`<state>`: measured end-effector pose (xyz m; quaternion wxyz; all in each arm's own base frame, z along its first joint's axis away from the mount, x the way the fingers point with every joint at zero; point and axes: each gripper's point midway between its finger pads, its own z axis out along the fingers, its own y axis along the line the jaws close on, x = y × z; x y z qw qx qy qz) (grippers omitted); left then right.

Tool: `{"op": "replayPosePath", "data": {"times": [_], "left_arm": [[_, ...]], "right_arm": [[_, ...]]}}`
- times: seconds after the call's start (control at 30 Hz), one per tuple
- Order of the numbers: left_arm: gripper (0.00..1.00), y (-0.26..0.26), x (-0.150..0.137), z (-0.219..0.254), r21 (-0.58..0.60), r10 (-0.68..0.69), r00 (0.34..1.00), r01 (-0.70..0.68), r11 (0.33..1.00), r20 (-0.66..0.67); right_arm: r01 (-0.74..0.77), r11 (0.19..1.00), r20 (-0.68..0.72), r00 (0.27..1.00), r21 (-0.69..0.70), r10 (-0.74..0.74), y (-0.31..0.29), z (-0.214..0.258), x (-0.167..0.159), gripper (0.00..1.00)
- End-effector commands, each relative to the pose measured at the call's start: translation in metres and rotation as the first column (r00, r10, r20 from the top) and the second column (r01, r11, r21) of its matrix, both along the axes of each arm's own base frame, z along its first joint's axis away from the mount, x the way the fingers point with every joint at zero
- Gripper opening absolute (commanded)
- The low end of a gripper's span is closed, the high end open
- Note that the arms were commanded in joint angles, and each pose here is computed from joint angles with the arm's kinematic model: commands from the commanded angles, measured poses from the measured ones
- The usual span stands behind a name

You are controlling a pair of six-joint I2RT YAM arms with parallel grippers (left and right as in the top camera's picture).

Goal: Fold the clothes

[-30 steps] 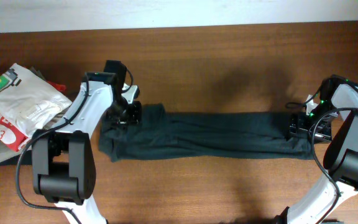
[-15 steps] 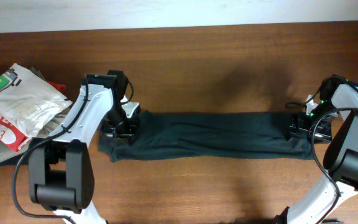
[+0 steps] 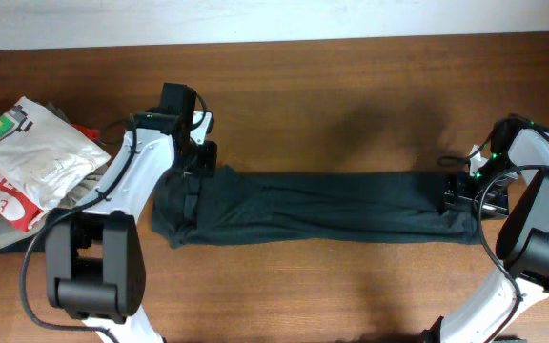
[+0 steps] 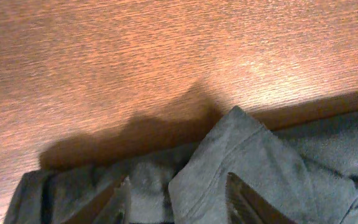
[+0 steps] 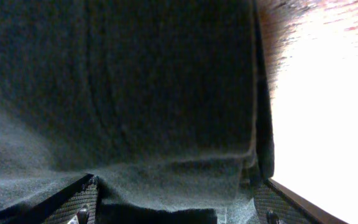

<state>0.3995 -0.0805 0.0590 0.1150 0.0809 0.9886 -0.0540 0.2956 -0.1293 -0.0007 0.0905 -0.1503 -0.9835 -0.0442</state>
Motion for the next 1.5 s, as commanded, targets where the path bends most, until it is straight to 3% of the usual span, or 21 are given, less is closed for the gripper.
{"op": "replayPosePath", "data": {"times": [0.0,0.07,0.2,0.27,0.3,0.37,0.43,0.6,0.7,0.73,0.8,0.83,0.97,1.17,1.23,1.33,1.37,1.47], "left_arm": [[0.41,-0.015,-0.007,-0.029,-0.076,-0.017,0.996,0.010,0.997,-0.092],[0.25,-0.025,-0.010,-0.036,-0.138,-0.033,0.992,0.017,0.990,-0.121],[0.01,-0.026,-0.011,-0.036,-0.140,-0.035,0.992,0.017,0.990,-0.125],[0.00,-0.038,-0.012,-0.027,-0.209,-0.063,0.991,0.037,0.977,-0.118],[0.00,-0.061,-0.012,-0.011,-0.339,-0.155,0.985,0.120,0.933,-0.077],[0.00,-0.101,-0.019,0.029,-0.560,-0.323,0.944,0.299,0.773,0.059],[0.00,-0.124,-0.033,0.061,-0.693,-0.409,0.895,0.410,0.593,0.180],[0.00,-0.119,-0.064,0.057,-0.698,-0.497,0.857,0.439,0.566,0.136],[0.01,-0.115,-0.086,0.058,-0.690,-0.585,0.795,0.515,0.509,0.161],[0.02,-0.113,-0.085,0.055,-0.676,-0.590,0.792,0.521,0.521,0.156],[0.43,-0.102,-0.080,0.039,-0.593,-0.613,0.780,0.555,0.584,0.126],[0.46,-0.097,-0.074,0.033,-0.558,-0.606,0.788,0.553,0.619,0.108],[0.47,-0.071,-0.026,0.009,-0.360,-0.419,0.907,0.404,0.841,0.040],[0.45,-0.046,-0.015,0.013,-0.271,-0.272,0.962,0.260,0.927,-0.008],[0.45,-0.022,-0.002,0.033,-0.220,-0.174,0.984,0.177,0.959,0.035],[0.45,0.003,0.005,0.066,-0.207,-0.103,0.988,0.126,0.970,0.118],[0.45,0.010,0.004,0.073,-0.207,-0.087,0.987,0.114,0.972,0.133],[0.45,0.013,0.003,0.078,-0.207,-0.077,0.987,0.105,0.973,0.138]], "right_arm": [[-0.004,1.000,0.015,1.000,0.023,0.003,0.003,-0.003,0.001,0.82],[-0.003,1.000,0.015,1.000,0.023,0.003,0.003,-0.003,0.001,0.82],[-0.003,1.000,0.015,1.000,0.023,0.003,0.003,-0.003,0.001,0.82],[-0.003,1.000,0.015,1.000,0.023,0.003,0.003,-0.003,0.001,0.81],[-0.004,1.000,0.015,1.000,0.023,0.003,0.003,-0.003,0.001,0.82],[-0.004,1.000,0.015,1.000,0.023,0.003,0.003,-0.003,0.001,0.82],[-0.004,1.000,0.015,1.000,0.023,0.003,0.003,-0.003,0.001,0.81],[-0.004,1.000,0.015,1.000,0.023,0.003,0.003,-0.003,0.001,0.81],[-0.004,1.000,0.015,1.000,0.023,0.003,0.003,-0.003,0.001,0.82],[-0.004,1.000,0.015,1.000,0.023,0.003,0.003,-0.003,0.001,0.82],[-0.003,1.000,0.014,1.000,0.023,0.003,0.004,-0.003,0.001,0.82],[-0.003,1.000,0.014,1.000,0.023,0.003,0.004,-0.003,0.001,0.82],[-0.003,1.000,0.012,1.000,0.024,0.003,0.004,-0.003,0.000,0.82],[0.002,0.998,0.020,1.000,0.060,-0.003,0.010,-0.002,0.001,0.82],[-0.043,0.986,0.063,0.997,0.161,0.034,0.027,0.001,0.006,0.82],[-0.047,0.981,0.041,0.998,0.188,0.040,0.033,-0.002,-0.002,0.82],[-0.046,0.981,0.032,0.999,0.190,0.040,0.034,-0.005,-0.006,0.80],[-0.055,0.985,0.014,0.998,0.162,0.053,0.030,-0.009,-0.011,0.34]]}}
